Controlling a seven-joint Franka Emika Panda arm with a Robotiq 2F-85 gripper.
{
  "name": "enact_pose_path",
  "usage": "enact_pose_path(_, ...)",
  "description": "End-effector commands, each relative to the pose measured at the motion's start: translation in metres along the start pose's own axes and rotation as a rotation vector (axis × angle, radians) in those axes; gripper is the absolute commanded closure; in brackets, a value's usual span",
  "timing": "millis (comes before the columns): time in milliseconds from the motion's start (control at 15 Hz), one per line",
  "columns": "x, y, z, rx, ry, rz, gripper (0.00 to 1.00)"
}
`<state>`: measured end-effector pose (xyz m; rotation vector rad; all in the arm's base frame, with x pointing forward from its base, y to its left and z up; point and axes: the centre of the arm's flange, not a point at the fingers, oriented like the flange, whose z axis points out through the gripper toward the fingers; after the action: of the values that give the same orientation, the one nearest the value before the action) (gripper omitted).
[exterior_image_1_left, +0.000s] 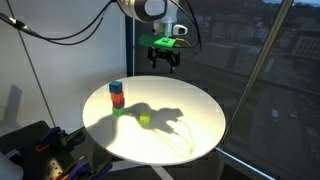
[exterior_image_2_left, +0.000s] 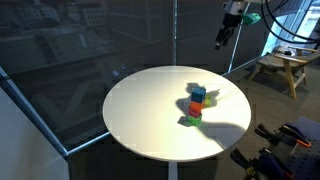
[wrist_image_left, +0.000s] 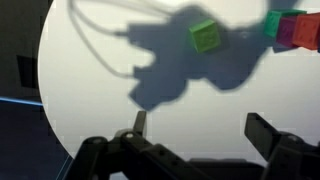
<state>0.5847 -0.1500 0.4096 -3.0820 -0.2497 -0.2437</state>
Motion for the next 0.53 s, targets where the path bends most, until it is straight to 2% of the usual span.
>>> enact_pose_path(0, 0.015, 0.006, 0.021, -0.021, -0.022, 0.057, 0.0)
enact_pose_path(267, 0.006, 0.007, 0.046, -0.018, -0.056, 0.0, 0.0)
enact_pose_path(467, -0.001, 0.007, 0.057, -0.034, -0.086, -0.095, 0.0)
